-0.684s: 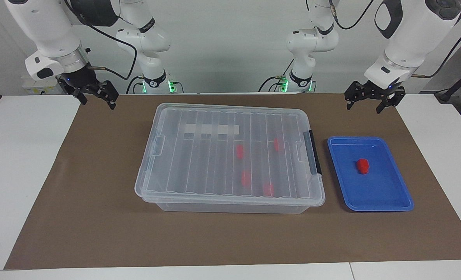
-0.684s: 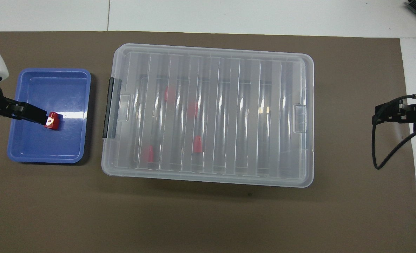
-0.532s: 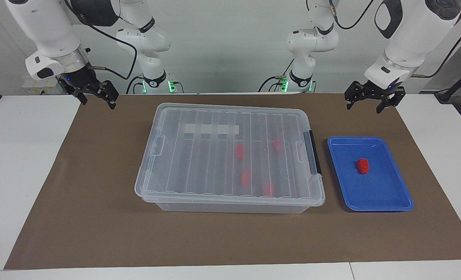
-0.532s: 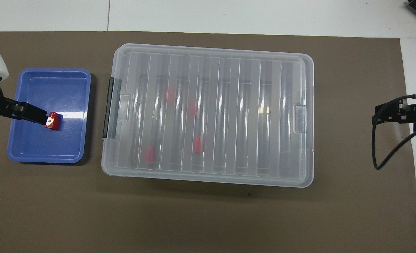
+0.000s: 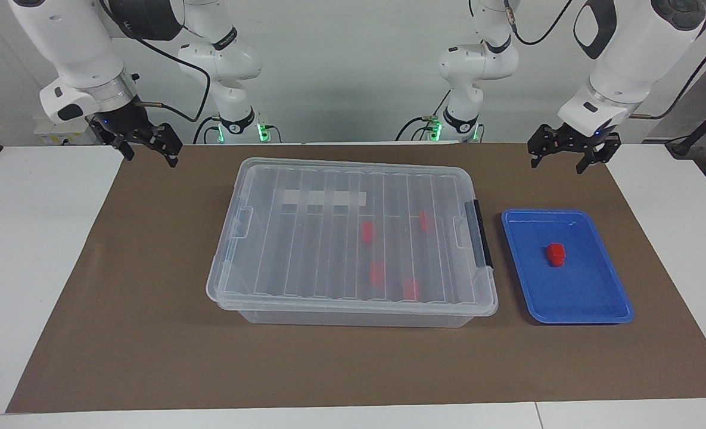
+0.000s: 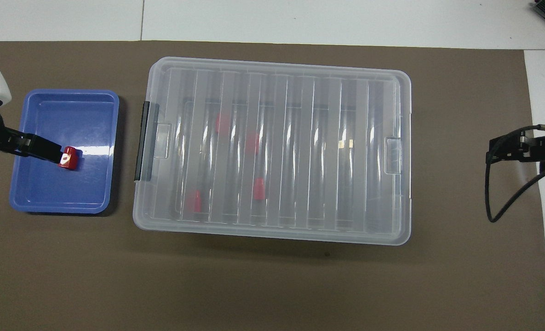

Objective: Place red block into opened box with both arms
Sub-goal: 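Slide the clear lid toward the right gripper to open the box, then lower the left gripper onto the red block in the blue tray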

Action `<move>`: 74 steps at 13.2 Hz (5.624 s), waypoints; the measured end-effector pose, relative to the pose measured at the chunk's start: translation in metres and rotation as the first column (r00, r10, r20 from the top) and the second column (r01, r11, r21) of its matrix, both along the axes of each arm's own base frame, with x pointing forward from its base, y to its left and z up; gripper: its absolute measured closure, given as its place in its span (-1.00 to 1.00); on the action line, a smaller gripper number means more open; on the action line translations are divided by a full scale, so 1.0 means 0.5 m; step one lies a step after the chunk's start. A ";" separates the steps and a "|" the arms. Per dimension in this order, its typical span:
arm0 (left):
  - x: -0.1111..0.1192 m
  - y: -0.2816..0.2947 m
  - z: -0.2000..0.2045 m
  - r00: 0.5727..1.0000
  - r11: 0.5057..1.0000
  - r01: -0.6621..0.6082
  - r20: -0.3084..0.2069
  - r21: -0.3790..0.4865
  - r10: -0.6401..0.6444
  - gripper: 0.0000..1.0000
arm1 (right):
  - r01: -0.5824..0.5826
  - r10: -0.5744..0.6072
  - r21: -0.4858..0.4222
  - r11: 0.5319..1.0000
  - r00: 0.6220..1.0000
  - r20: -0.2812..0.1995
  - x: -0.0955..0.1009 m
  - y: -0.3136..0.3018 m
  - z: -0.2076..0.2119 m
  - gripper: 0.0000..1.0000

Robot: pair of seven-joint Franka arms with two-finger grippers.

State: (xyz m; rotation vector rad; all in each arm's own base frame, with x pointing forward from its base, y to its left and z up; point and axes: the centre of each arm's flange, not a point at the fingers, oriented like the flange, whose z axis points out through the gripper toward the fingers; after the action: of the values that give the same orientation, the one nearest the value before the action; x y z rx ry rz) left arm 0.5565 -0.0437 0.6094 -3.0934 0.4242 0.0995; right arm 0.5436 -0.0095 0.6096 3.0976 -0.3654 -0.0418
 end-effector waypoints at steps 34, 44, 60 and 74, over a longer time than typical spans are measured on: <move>0.000 0.000 0.000 1.000 1.000 0.000 0.000 0.000 0.000 -1.00 | -0.201 0.201 -0.013 0.979 0.979 -0.011 -0.060 -0.140 -0.307 -1.00; 0.000 0.000 0.000 1.000 1.000 0.000 0.000 0.000 0.000 -1.00 | -0.223 0.222 -0.056 0.973 0.975 -0.018 -0.081 -0.263 -0.297 -1.00; 0.000 0.000 0.000 1.000 1.000 0.000 0.000 0.000 0.000 -1.00 | 0.021 -0.021 -0.001 1.000 0.994 0.107 0.004 0.031 0.030 -1.00; 0.056 0.144 -0.152 0.970 0.988 -0.152 0.187 -0.016 0.153 -1.00 | 0.046 -0.046 -0.003 0.999 0.999 -0.013 0.006 0.022 0.044 -1.00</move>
State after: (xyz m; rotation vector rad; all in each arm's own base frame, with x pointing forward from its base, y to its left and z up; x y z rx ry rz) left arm 0.5847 0.0283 0.5332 -3.0936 0.1799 -0.1900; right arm 0.5464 0.0014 0.6315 3.0844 -0.4357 -0.0625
